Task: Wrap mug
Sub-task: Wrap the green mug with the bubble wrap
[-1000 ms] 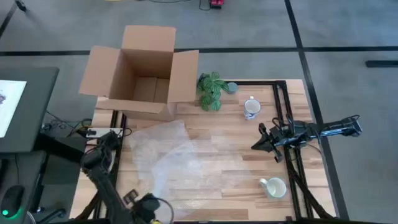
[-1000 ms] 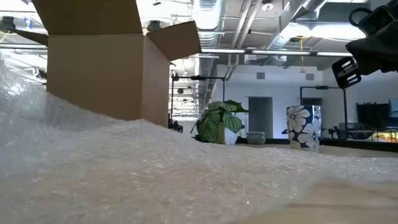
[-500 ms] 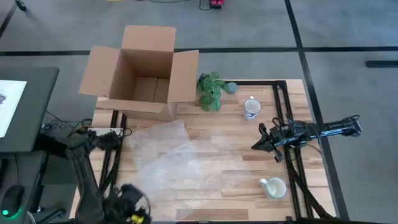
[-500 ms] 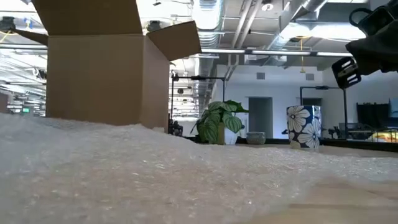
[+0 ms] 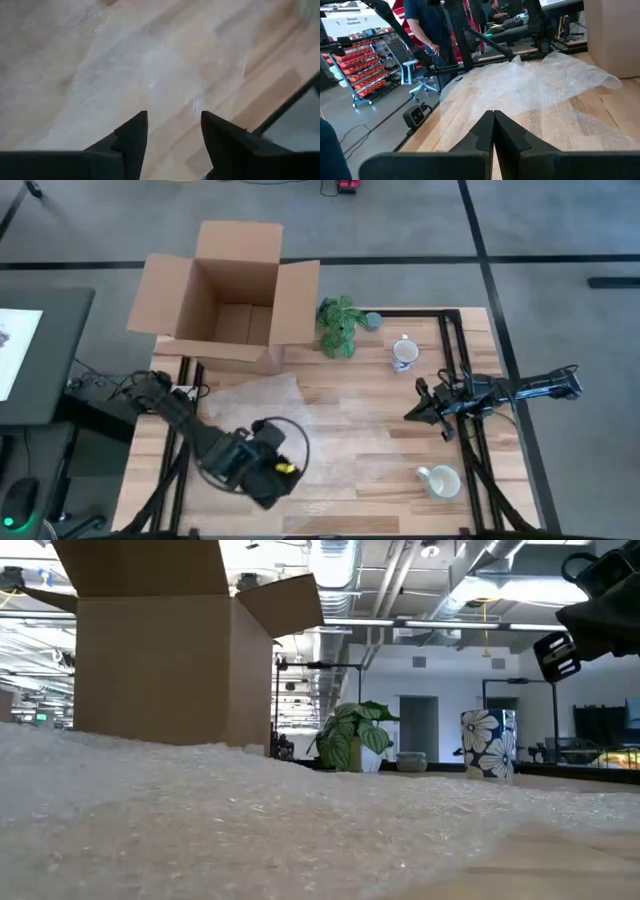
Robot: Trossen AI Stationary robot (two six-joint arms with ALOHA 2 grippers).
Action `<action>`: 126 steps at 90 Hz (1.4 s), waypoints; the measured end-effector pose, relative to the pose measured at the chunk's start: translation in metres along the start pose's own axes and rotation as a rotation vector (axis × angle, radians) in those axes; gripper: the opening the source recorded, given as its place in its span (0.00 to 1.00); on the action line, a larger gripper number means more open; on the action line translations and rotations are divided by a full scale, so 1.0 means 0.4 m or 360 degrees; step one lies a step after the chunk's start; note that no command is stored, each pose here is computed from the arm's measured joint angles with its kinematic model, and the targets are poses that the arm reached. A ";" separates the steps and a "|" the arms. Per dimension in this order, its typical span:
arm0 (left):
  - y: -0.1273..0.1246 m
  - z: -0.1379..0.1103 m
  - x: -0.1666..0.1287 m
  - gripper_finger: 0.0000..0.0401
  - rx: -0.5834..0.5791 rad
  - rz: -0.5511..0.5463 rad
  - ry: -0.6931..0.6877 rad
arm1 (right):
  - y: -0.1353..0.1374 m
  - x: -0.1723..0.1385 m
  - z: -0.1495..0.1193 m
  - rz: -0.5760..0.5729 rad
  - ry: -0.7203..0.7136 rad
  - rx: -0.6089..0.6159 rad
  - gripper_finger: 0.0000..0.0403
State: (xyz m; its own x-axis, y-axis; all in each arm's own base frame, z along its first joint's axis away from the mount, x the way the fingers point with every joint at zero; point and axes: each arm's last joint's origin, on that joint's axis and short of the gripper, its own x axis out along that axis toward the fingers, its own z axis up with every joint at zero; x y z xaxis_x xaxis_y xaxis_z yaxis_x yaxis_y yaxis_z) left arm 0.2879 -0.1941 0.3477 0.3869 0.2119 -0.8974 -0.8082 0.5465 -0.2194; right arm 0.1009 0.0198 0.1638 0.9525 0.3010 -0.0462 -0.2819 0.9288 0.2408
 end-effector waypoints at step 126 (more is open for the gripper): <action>0.078 -0.222 -0.008 0.41 0.0189 0.0279 0.0325 | -0.099 0.417 0.107 -0.0803 0.1371 0.0613 0.41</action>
State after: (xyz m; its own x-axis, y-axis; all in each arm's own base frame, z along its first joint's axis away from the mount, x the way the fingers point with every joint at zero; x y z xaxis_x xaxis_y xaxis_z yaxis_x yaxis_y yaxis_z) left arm 0.2221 -0.2497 0.3098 0.1385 0.1506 -0.9789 -0.7924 0.6097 -0.0184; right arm 0.2759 0.0240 0.1882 0.5042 0.0924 -0.8586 0.3206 0.9032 0.2854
